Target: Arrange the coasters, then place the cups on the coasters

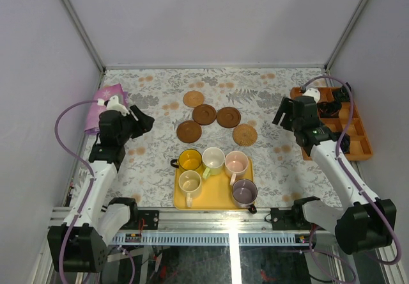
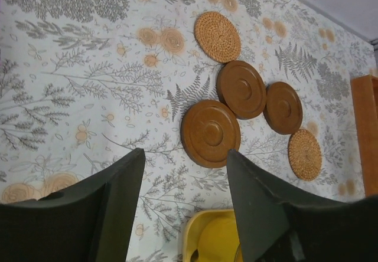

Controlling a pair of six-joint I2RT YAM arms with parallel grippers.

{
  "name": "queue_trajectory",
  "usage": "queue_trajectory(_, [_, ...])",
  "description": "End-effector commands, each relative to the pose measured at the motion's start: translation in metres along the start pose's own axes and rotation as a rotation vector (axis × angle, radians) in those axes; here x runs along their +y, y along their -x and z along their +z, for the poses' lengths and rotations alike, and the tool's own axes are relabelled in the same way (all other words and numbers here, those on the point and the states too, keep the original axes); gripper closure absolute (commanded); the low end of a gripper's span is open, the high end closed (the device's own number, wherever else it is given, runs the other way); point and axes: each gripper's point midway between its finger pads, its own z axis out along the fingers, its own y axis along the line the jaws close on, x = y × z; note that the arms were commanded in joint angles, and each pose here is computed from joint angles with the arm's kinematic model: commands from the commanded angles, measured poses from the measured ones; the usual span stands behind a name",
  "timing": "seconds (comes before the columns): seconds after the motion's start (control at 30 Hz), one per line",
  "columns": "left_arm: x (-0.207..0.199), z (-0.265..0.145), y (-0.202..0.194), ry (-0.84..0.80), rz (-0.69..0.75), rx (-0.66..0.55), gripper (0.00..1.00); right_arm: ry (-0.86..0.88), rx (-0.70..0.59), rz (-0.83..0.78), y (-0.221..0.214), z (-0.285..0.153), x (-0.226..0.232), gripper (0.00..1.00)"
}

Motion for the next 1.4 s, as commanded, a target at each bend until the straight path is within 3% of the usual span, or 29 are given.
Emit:
queue_trajectory(0.0, [-0.013,0.007,0.009,-0.068,-0.001,-0.027,0.53,0.160,-0.029,0.010,0.019,0.000,0.034,0.32])
queue_trajectory(0.17, [-0.022,0.022,-0.014,-0.118,-0.013,0.056,0.92,0.255,0.040,-0.008,0.008,0.011,0.059,0.67])
queue_trajectory(0.37, [-0.046,0.051,-0.049,-0.159,0.064,0.187,0.97,0.322,0.075,-0.085,-0.006,0.020,0.094,0.98])
queue_trajectory(0.5, [-0.075,0.074,-0.073,-0.192,0.133,0.275,0.94,0.370,0.119,-0.121,-0.017,0.029,0.116,1.00])
queue_trajectory(0.7, [-0.100,0.105,-0.105,-0.248,0.140,0.387,1.00,0.390,0.217,-0.145,-0.031,0.049,0.130,1.00])
queue_trajectory(1.37, [-0.047,0.140,-0.156,-0.022,0.117,0.527,1.00,0.328,0.552,-0.161,-0.124,0.072,0.108,1.00])
